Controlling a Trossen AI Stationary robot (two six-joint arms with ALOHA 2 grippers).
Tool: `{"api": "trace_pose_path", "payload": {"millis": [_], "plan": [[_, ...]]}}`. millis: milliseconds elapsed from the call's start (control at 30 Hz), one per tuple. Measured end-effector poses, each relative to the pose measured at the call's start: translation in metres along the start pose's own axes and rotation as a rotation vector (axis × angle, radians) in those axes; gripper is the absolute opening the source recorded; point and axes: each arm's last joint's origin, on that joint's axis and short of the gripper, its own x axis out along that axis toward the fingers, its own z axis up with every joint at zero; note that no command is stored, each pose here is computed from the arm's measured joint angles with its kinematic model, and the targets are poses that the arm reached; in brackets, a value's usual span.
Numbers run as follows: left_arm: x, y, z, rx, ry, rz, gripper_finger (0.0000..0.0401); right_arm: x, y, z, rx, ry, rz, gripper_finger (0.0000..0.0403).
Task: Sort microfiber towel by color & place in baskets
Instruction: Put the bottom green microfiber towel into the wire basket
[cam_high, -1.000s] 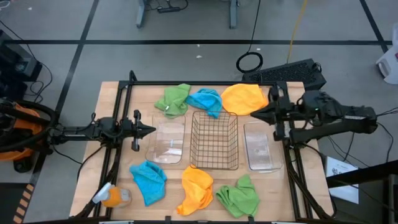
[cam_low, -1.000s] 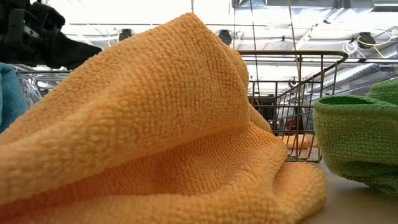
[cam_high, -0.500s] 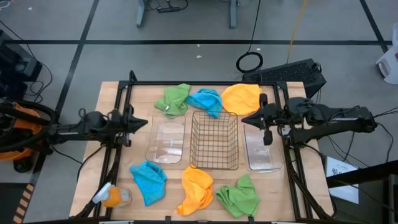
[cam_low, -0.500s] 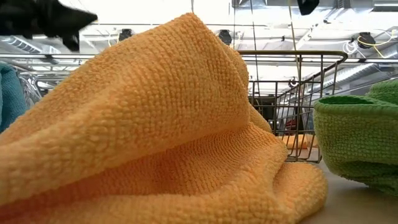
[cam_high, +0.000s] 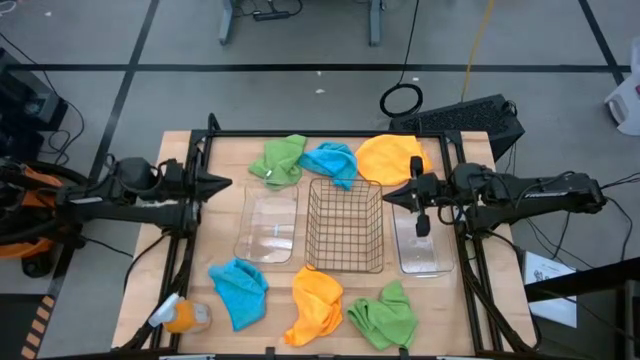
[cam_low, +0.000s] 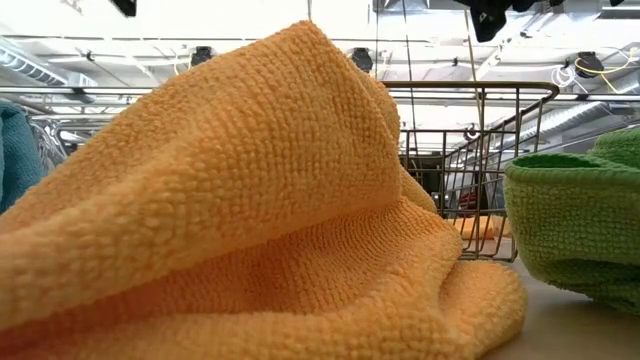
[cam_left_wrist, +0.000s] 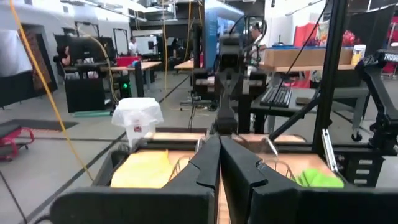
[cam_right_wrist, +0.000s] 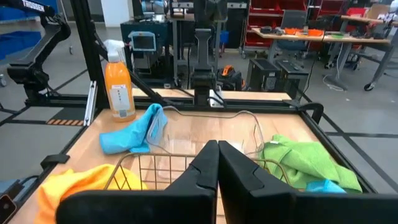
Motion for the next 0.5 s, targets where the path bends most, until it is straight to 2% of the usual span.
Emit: {"api": "trace_pose_path", "payload": {"millis": [200,333,500], "plan": [[0.02,-0.002,0.032,0.047,-0.041,-0.066,0.0018,0.001,0.0,0.0,0.017,0.0,0.0,0.0],[0.037,-0.003,0.027,0.047,0.029,-0.075,0.0018,0.004,0.0,-0.002,0.065,0.015,-0.001,0.0],[0.055,-0.008,0.014,0.039,0.136,-0.188,0.0018,0.013,0.0,-0.007,0.153,0.054,-0.004,0.0]]}}
